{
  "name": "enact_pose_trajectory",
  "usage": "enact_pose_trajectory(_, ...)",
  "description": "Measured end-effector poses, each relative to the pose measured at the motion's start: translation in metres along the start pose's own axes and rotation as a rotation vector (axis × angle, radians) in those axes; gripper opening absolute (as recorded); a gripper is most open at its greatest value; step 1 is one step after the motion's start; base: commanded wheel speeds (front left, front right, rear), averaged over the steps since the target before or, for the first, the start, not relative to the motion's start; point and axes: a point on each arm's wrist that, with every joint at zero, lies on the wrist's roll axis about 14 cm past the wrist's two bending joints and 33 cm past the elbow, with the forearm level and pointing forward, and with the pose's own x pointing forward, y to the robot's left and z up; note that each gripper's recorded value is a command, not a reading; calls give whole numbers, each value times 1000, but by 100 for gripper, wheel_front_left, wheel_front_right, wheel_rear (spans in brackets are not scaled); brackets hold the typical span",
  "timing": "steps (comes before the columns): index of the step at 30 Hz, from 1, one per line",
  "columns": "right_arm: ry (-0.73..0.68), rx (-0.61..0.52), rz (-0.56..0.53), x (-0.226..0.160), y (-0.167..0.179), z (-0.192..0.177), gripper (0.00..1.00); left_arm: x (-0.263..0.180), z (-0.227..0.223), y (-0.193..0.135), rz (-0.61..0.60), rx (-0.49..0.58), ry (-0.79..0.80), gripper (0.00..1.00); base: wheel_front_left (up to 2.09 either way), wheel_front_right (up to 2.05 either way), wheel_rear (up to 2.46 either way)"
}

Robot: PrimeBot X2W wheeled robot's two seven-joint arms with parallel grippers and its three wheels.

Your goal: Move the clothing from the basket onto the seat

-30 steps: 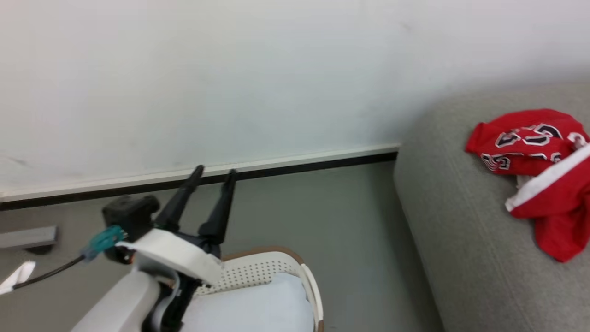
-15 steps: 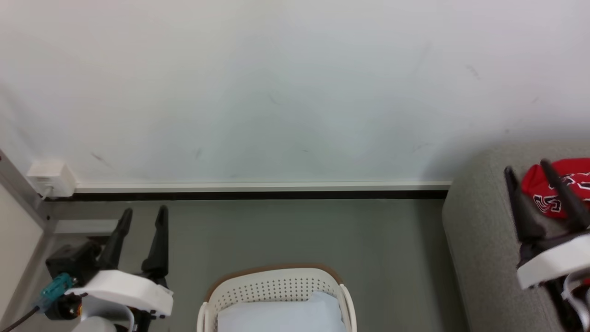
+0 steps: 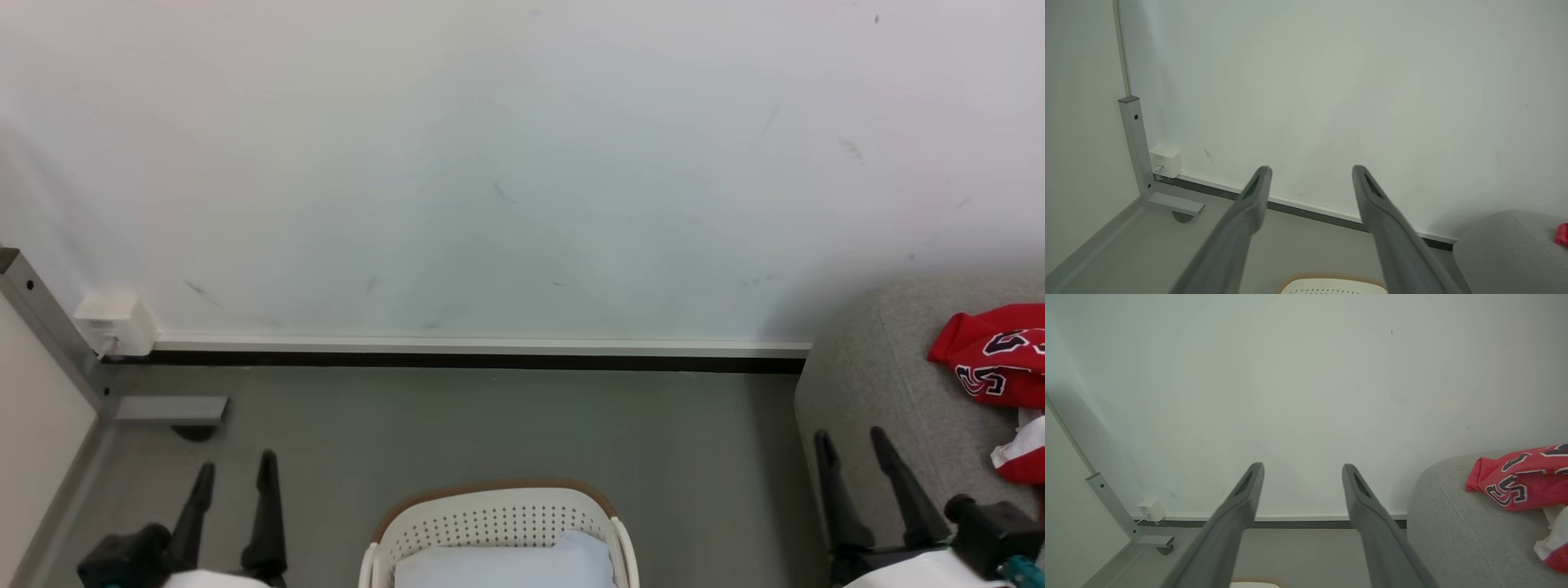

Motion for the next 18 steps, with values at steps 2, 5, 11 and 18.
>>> enact_pose_trajectory(2,0,-12,17,-1,7,-1,100,-4,-9,-2,-6,13,20,100,0,0,0)
enact_pose_trajectory(5,2,-30,33,-2,15,-4,100,-7,-18,-10,-23,28,37,100,0,0,0)
enact_pose_trajectory(11,-2,-38,35,-4,22,-6,100,-7,-18,-10,-27,44,27,100,0,0,0)
enact_pose_trajectory(18,9,-28,30,-7,25,-12,100,-7,-20,-10,-35,59,27,100,0,0,0)
